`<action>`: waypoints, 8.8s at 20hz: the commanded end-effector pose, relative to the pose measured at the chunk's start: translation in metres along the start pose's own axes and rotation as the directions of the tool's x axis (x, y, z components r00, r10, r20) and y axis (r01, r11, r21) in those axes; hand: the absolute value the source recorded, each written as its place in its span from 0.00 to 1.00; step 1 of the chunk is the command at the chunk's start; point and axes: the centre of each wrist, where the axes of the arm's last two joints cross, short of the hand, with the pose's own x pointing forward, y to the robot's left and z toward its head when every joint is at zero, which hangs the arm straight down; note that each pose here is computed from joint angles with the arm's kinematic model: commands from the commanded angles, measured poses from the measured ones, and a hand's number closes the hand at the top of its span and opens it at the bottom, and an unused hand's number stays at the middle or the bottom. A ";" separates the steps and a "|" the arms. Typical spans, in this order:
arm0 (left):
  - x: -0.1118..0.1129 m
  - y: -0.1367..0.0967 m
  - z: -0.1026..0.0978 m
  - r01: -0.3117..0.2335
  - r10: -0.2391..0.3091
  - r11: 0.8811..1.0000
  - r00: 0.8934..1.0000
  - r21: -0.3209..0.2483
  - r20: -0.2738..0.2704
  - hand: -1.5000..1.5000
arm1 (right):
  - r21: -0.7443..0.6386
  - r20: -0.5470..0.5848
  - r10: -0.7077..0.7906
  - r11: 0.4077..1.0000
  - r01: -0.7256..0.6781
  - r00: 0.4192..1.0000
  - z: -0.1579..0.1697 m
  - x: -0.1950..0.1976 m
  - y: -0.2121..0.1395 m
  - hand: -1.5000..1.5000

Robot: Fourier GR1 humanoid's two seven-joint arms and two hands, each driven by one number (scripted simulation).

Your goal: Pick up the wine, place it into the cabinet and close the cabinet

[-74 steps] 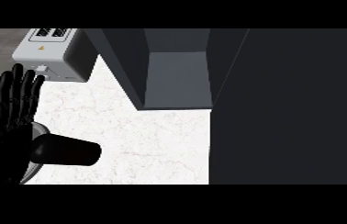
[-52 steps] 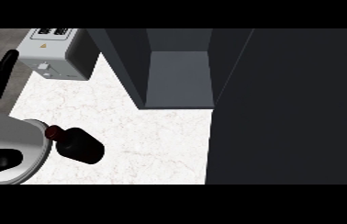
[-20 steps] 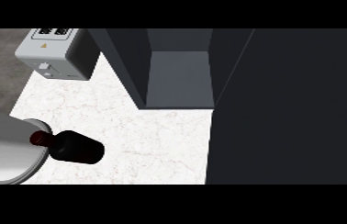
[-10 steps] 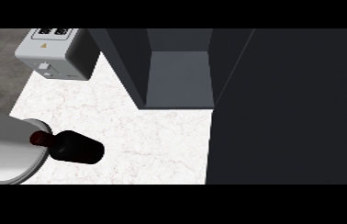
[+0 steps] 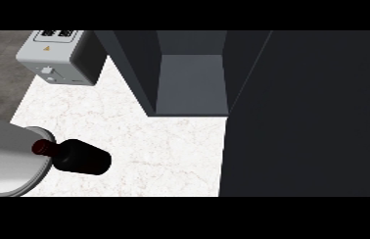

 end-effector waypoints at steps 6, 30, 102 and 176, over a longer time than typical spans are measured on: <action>-0.042 0.038 0.006 -0.006 0.006 1.000 0.999 0.004 -0.052 0.00 | 0.005 0.097 0.000 1.000 0.000 0.995 0.029 0.043 -0.003 0.00; -0.158 0.081 -0.005 0.039 -0.034 0.999 0.984 0.021 -0.174 0.00 | 0.043 0.088 -0.021 0.999 0.018 0.996 0.020 0.033 0.006 0.00; -0.343 0.035 -0.006 -0.205 0.197 0.978 0.970 -0.041 -0.146 1.00 | 0.019 0.056 -0.004 1.000 0.003 0.998 0.036 0.050 0.005 0.00; -0.317 -0.227 -0.050 -0.051 0.022 0.970 0.992 -0.238 -0.123 1.00 | 0.025 0.072 -0.022 0.999 0.020 0.997 0.030 0.026 -0.012 0.00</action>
